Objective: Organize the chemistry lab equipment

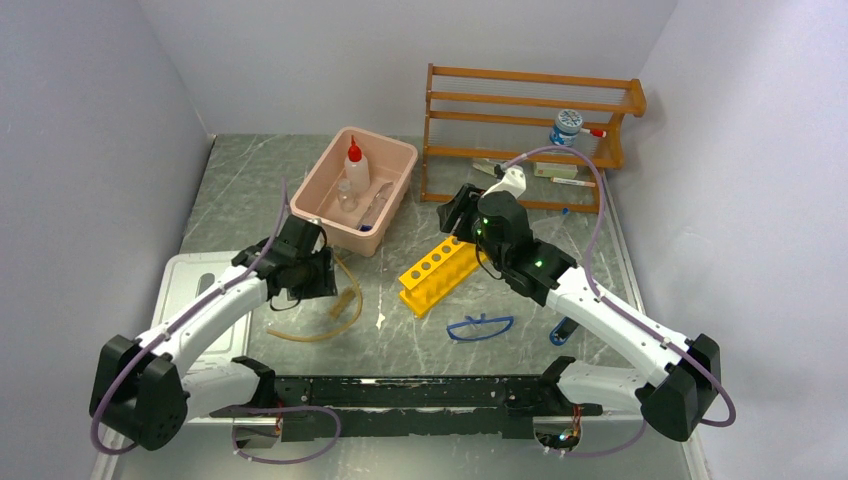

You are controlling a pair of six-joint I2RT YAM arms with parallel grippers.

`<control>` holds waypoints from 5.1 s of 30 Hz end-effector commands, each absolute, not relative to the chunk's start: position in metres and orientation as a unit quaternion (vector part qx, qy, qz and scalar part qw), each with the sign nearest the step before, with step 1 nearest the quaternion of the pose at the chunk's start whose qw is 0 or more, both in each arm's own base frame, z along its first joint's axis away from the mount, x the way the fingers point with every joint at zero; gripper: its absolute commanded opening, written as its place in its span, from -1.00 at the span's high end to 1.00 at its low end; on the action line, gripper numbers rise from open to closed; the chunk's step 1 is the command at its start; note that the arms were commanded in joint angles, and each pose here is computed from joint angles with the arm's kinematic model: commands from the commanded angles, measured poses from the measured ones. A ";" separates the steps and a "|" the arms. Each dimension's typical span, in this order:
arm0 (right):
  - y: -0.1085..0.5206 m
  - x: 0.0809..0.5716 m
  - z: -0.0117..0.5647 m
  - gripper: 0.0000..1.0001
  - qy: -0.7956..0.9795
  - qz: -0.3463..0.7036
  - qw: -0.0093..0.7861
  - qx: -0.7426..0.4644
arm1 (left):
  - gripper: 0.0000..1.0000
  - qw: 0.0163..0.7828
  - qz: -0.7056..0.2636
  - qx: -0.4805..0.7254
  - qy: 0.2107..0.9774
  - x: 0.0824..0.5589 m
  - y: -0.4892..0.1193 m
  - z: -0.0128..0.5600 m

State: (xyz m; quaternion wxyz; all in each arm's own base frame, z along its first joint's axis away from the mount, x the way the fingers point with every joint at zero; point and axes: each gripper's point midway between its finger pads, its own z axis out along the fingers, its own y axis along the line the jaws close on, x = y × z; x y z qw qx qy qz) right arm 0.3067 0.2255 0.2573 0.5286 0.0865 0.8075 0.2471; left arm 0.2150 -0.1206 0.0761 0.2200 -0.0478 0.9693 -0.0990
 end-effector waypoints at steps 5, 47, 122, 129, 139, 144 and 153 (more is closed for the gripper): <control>0.216 0.302 0.250 -0.18 0.812 0.242 0.522 0.097 | -0.32 0.257 -0.173 -0.030 0.950 0.245 -0.160 0.053; 0.221 0.302 0.255 -0.18 0.807 0.254 0.525 0.091 | 0.30 0.258 0.029 -0.074 0.963 0.256 -0.109 0.014; 0.125 0.352 0.308 -0.26 0.768 0.136 0.605 0.161 | 0.90 0.311 -0.175 0.209 0.911 0.472 -0.257 0.112; 0.126 0.357 0.304 -0.26 0.771 0.141 0.600 0.163 | 0.83 0.290 -0.164 0.210 0.919 0.463 -0.256 0.090; 0.131 0.356 0.297 -0.26 0.773 0.159 0.590 0.172 | 0.36 0.299 -0.167 0.210 0.916 0.462 -0.257 0.106; 0.135 0.357 0.293 -0.26 0.777 0.163 0.585 0.165 | 0.34 0.332 -0.166 0.189 0.909 0.463 -0.253 0.149; 0.139 0.355 0.281 -0.26 0.785 0.171 0.575 0.156 | -0.12 0.376 -0.141 0.133 0.906 0.430 -0.220 0.221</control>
